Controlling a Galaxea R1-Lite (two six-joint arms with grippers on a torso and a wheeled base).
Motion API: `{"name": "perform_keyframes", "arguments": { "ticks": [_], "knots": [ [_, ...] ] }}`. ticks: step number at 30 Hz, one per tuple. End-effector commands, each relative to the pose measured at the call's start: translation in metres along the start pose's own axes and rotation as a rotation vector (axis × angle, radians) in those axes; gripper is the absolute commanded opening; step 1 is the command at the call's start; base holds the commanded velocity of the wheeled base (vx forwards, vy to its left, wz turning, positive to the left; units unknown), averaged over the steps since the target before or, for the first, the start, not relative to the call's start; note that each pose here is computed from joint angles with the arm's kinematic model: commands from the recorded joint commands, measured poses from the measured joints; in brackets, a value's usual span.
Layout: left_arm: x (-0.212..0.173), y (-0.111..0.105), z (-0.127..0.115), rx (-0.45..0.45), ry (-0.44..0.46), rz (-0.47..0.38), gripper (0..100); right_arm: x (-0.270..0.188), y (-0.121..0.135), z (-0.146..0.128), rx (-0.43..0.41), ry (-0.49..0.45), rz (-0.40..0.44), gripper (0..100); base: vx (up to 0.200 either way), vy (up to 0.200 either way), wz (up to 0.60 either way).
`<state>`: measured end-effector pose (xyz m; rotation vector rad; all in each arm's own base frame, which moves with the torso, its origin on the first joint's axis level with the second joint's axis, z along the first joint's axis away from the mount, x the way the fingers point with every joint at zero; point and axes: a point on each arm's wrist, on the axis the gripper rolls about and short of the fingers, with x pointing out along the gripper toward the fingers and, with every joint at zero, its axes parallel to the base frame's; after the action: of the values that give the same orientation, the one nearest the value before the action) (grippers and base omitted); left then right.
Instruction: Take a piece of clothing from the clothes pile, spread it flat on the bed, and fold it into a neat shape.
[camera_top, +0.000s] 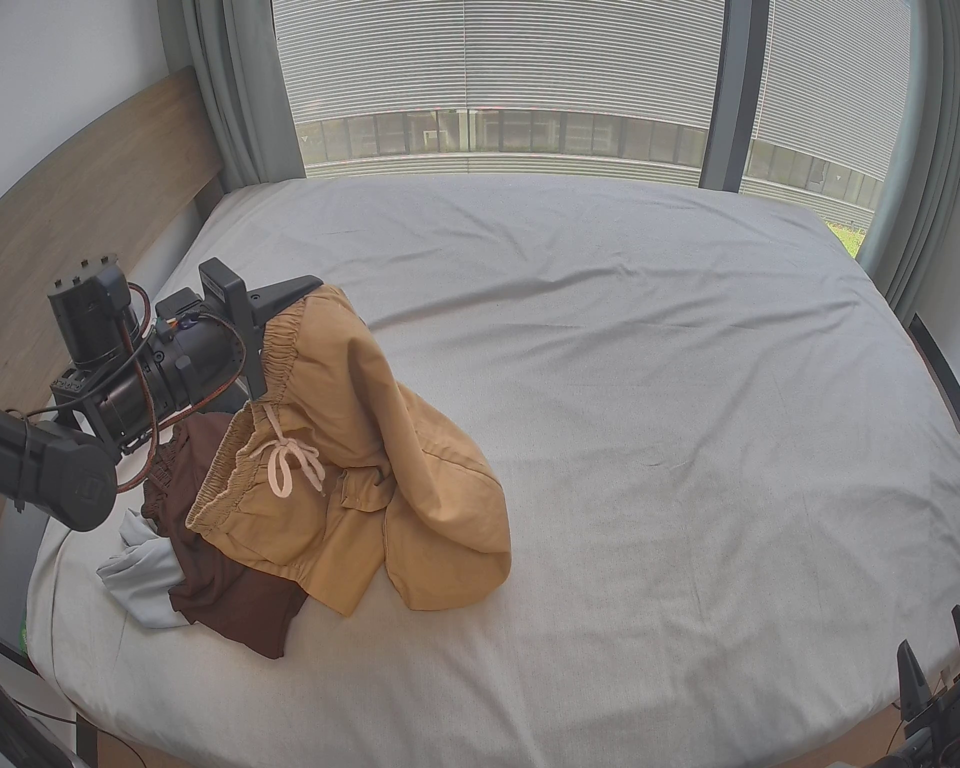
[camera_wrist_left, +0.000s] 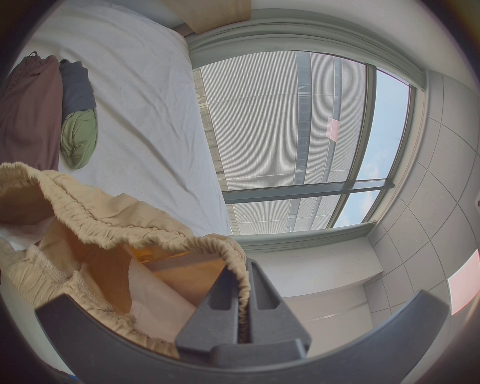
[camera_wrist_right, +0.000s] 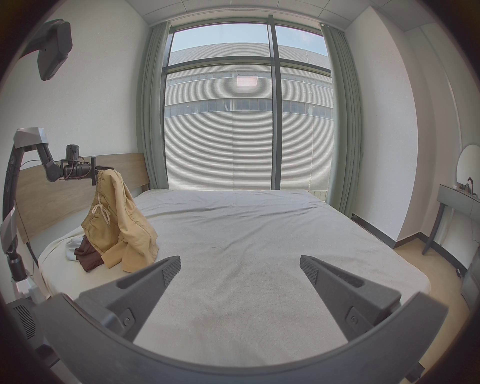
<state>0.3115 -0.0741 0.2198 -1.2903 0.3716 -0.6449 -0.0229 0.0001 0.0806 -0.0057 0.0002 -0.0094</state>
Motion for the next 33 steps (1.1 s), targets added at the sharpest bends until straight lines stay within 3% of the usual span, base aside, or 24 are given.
{"name": "perform_keyframes", "arguments": {
  "ticks": [1, 14, 24, 33],
  "knots": [
    [-0.001, -0.006, 0.000, 0.008, -0.003, -0.018, 0, 0.001, 0.000, -0.005, 0.000, 0.011, 0.000, 100, 0.000, 0.000, 0.00],
    [0.008, -0.013, -0.026, -0.007, 0.086, -0.043, 0, 0.001, 0.000, -0.005, 0.000, 0.011, 0.000, 100, 0.000, 0.000, 0.00],
    [0.033, -0.028, -0.052, -0.012, 0.181, -0.107, 0, 0.001, 0.000, -0.005, 0.000, 0.011, 0.000, 100, 0.000, 0.000, 0.00],
    [0.057, -0.038, -0.070, -0.042, 0.204, -0.144, 0, 0.001, 0.000, -0.005, 0.000, 0.011, 0.000, 100, 0.000, 0.000, 0.00]
  ]
}}
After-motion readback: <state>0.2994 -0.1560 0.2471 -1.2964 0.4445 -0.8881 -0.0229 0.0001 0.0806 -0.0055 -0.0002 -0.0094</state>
